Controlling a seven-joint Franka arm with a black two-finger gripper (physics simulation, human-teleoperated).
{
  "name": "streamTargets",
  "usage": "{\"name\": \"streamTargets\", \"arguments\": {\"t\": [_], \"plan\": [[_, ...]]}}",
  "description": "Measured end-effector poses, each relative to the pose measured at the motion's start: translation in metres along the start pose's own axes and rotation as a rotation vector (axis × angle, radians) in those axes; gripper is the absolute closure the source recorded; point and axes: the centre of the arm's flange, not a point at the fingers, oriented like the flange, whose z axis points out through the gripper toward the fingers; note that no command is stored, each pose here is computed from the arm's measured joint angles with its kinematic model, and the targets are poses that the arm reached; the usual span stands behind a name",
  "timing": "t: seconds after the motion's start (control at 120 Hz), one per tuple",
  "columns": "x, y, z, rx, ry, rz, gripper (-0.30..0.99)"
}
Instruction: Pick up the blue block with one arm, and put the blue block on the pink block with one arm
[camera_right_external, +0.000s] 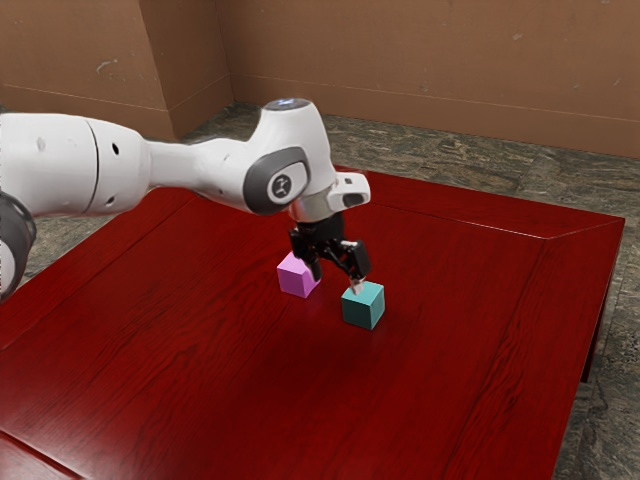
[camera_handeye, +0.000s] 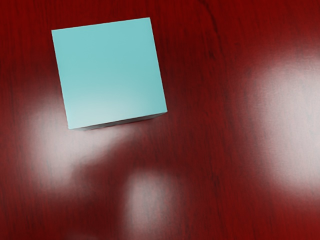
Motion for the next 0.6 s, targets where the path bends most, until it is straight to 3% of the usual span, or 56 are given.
{"name": "streamTargets", "arguments": {"t": [0.6], "plan": [[0.039,-0.013,0.021,-0.007,0.019,-0.001,0.00]]}}
